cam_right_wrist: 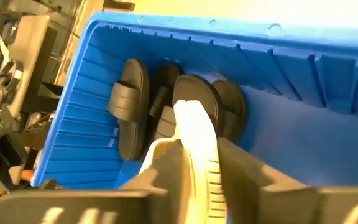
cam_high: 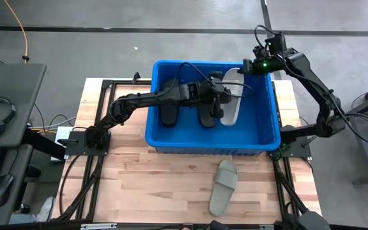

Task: Pick and place slides into bin
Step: Put the gray slides into the blue bin

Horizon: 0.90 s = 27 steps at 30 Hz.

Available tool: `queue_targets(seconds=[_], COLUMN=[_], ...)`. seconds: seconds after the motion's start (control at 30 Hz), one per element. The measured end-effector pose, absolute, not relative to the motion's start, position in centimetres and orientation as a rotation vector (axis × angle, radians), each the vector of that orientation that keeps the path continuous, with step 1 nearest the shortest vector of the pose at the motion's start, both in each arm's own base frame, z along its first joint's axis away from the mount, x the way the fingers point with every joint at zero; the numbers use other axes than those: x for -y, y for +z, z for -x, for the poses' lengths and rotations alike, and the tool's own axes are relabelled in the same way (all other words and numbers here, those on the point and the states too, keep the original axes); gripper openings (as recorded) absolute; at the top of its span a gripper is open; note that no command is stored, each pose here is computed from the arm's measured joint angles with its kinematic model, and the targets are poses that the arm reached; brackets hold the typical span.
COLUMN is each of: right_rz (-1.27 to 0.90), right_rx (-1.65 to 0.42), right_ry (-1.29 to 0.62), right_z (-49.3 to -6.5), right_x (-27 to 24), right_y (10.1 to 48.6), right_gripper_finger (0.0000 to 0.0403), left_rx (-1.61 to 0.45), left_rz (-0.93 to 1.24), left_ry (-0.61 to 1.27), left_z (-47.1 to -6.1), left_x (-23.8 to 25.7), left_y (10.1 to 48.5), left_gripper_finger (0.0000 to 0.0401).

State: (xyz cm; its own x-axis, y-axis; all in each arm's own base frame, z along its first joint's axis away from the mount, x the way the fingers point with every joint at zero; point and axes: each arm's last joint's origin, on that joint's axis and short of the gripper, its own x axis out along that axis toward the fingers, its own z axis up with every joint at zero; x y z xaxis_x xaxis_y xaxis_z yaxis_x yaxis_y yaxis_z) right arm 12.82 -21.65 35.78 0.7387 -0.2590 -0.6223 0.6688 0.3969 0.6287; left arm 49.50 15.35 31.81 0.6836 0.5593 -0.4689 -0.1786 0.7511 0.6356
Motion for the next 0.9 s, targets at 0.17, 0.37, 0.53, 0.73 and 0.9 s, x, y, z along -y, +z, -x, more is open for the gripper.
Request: queue_targets(seconds=[0.17,0.37,0.53,0.73,0.9], right_rz=[-0.934,-0.81,-0.723,-0.679,-0.67], right_rx=[-0.417,-0.254,-0.126,-0.039,-0.021], right_ry=[-0.696,-0.745,-0.769,-0.695,-0.673], right_z=[-12.5,-11.6,-10.1,-9.2,-8.8], right_x=[21.6,21.1,19.5,17.0,15.3], right_y=[36.6,39.0,41.3,43.2,43.8], right_gripper_finger=[0.0174,0.0223,0.0223,0.0222,0.0221], left_rx=[-0.727,-0.739,-0.729,-0.711,-0.787], left_rz=[-0.59,-0.587,-0.582,-0.579,-0.578], left_ry=[0.437,0.428,0.432,0.423,0.378], left_z=[-49.4,-49.3,-49.4,-49.9,-50.6], left_x=[-15.3,-15.3,-15.3,-15.4,-15.6], left_y=[31.6,31.5,31.6,30.9,28.4], left_gripper_finger=[0.0002,0.0001,0.0001,0.0,0.0])
